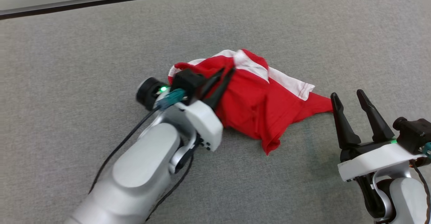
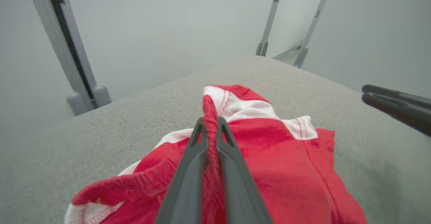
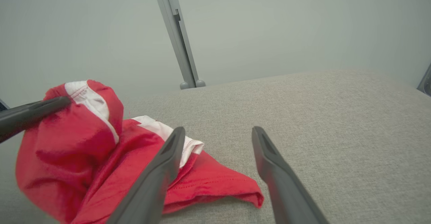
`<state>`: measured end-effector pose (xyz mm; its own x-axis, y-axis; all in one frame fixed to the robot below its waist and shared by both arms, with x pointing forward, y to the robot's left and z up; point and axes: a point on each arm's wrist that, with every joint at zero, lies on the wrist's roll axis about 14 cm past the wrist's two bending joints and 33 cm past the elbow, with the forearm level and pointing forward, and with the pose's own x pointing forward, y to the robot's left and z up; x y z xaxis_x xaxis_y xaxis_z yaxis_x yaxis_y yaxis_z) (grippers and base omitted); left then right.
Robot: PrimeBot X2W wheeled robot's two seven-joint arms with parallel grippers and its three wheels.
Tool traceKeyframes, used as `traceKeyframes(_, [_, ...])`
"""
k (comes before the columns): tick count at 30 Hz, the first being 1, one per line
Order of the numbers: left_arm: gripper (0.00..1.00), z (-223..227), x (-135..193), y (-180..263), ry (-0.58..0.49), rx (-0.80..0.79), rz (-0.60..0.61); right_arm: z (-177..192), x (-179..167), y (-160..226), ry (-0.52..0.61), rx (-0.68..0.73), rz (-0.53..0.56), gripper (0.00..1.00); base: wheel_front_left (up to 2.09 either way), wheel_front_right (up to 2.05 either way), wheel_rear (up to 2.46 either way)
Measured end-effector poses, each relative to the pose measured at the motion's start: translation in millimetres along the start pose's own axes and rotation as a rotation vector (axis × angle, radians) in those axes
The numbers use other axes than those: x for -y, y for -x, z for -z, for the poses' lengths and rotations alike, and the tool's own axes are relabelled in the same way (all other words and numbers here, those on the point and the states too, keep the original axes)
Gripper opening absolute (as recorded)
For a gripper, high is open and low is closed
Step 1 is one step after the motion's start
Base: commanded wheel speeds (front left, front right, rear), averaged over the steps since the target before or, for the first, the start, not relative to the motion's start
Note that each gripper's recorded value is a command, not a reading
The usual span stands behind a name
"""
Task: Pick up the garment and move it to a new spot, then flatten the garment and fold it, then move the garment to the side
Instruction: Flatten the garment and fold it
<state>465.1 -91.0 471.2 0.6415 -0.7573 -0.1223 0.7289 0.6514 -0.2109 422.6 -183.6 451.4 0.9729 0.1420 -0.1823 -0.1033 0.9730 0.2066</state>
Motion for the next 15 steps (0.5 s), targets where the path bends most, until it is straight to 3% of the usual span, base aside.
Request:
traceKeyframes(7, [0.0,2,-61,64,0.059,0.089,-0.274,-7,-10,-5,0.002,0.014,-0.032,1.0,0.0,0.0,0.0])
traceKeyframes(15, [0.0,57,-74,128,0.156,-0.024,-0.438,-6,-20,-8,0.003,0.003,-0.063,1.0,0.0,0.0,0.0])
